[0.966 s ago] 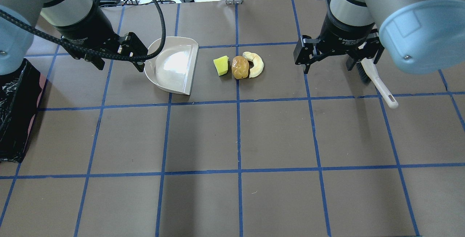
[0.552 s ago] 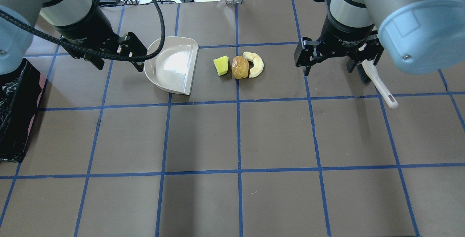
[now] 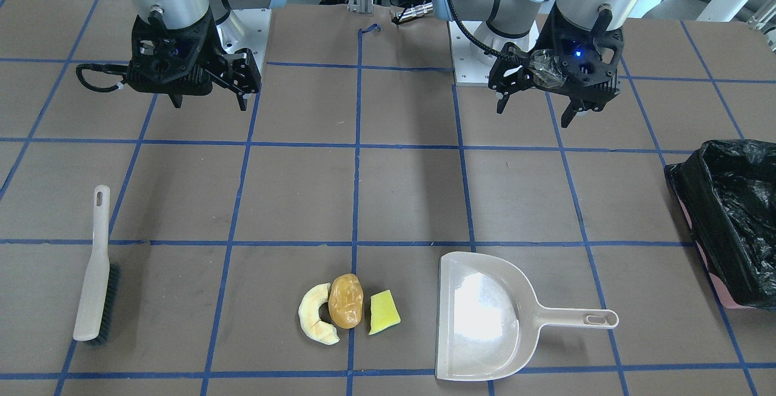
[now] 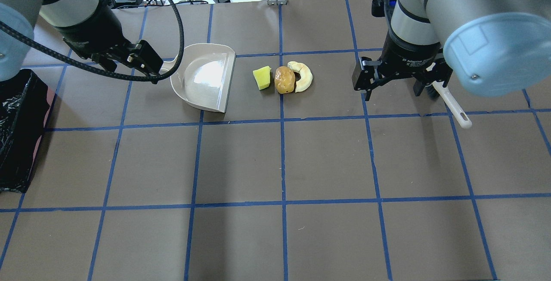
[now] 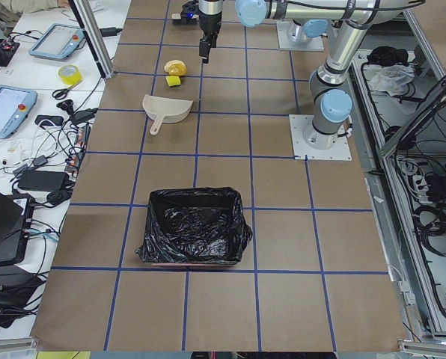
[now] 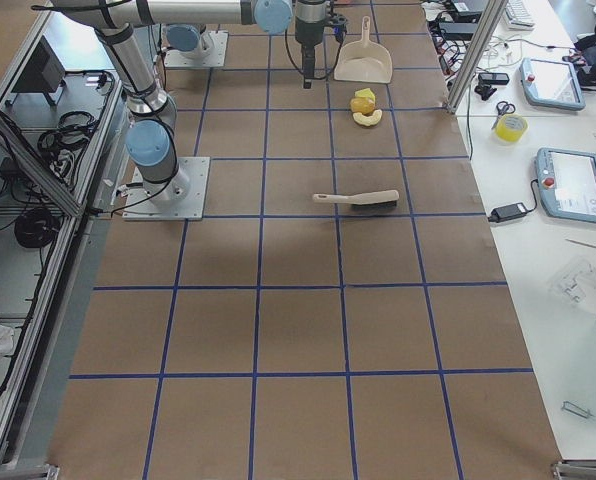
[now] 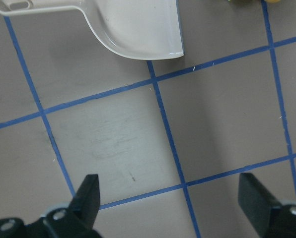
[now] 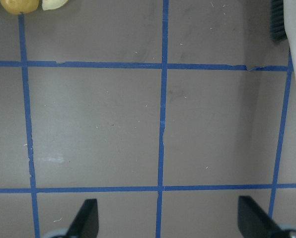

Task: Sweep and dump trash into bin
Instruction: 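Move the left gripper to the dustpan handle while the right nears the brush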

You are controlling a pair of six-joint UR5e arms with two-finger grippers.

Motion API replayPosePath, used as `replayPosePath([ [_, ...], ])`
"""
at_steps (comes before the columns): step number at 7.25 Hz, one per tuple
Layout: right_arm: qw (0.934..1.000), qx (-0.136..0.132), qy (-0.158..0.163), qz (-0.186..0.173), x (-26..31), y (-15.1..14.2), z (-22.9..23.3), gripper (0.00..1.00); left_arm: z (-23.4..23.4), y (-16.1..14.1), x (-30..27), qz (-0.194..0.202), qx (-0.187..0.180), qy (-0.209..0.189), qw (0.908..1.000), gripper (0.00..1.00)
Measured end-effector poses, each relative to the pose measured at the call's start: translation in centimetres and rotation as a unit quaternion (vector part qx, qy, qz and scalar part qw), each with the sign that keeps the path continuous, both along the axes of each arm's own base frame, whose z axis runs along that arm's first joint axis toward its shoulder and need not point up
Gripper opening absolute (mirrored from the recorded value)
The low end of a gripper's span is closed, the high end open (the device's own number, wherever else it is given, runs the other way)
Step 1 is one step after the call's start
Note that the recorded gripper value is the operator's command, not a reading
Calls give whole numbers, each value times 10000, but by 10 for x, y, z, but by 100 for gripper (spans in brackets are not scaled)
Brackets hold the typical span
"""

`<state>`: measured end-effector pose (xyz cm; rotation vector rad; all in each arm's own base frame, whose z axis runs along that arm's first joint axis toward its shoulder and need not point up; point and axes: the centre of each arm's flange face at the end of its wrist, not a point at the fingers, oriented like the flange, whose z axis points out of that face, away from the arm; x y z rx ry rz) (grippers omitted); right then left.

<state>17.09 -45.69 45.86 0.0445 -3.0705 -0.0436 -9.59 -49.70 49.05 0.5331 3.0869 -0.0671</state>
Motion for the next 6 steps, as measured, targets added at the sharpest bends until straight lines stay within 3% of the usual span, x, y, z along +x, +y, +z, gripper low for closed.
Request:
replayPosePath([
  [2,10000,-14,1,13,-2,-1,-2,100,-20,-26,46,-967,-11,-68,9953,100],
  [3,10000,-74,-4,15,-6,-3,-1,100,-33,-40,60,-1694,-40,-117,9855,100],
  [4,9999,-153,-10,69,-13,-7,1,100,-49,-57,69,-2473,-84,-182,9687,100],
  [6,9995,-184,-12,260,-46,-19,0,100,-87,-93,79,-3820,-102,-285,9237,98],
])
